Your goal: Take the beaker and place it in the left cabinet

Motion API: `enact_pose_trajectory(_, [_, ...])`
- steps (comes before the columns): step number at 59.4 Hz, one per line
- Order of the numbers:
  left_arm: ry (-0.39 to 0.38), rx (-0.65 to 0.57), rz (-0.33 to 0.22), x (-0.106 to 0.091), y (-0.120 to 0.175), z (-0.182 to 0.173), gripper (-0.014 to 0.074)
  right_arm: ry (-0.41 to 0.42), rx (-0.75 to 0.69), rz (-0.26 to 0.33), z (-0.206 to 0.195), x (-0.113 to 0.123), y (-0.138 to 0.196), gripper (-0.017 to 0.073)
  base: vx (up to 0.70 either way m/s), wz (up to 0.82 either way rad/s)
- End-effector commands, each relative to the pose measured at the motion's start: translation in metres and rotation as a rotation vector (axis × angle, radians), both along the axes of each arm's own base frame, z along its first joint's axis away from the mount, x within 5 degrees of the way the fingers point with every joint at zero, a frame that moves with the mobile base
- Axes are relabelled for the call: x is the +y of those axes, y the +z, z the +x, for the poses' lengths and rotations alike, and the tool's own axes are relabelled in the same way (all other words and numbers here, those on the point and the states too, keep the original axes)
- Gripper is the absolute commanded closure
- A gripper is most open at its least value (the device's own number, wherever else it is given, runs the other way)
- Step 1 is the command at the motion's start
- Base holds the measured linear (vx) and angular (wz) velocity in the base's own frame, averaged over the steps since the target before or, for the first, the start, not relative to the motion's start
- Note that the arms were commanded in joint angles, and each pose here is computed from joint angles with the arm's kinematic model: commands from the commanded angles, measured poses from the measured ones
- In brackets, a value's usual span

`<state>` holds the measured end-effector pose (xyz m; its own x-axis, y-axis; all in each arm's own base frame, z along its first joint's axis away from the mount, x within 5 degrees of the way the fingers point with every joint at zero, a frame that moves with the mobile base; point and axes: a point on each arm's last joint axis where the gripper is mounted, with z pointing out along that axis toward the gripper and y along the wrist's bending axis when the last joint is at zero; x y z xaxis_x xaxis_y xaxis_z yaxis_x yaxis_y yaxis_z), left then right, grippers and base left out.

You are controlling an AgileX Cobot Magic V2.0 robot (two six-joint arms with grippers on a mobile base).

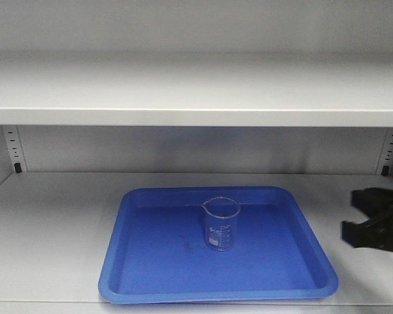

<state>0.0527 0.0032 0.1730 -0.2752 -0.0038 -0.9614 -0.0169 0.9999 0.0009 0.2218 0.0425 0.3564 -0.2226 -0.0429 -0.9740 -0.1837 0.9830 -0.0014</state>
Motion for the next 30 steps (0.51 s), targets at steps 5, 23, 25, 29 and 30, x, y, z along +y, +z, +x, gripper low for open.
enact_pose_trajectory(5, [-0.018,-0.099,-0.004,-0.001,0.012,0.001,0.0590,-0.064,-0.227,0.021,-0.029,-0.020,0.013,0.0564,0.00,0.00])
enact_pose_trajectory(23, [-0.018,-0.099,-0.004,-0.001,0.012,0.001,0.0590,-0.142,-0.249,0.039,-0.111,-0.038,-0.068,0.0564,0.00,0.00])
enact_pose_trajectory(25, [-0.018,-0.099,-0.004,-0.001,0.012,0.001,0.0590,-0.143,-0.264,0.043,-0.120,-0.038,-0.076,0.0564,0.00,0.00])
enact_pose_trajectory(29, [-0.018,-0.099,-0.004,-0.001,0.012,0.001,0.0590,-0.143,-0.281,0.045,-0.135,-0.039,-0.096,0.0564,0.00,0.00])
enact_pose_trajectory(30, [-0.018,-0.099,-0.004,-0.001,0.012,0.001,0.0590,-0.143,-0.285,0.046,-0.138,-0.039,-0.100,0.0564,0.00,0.00])
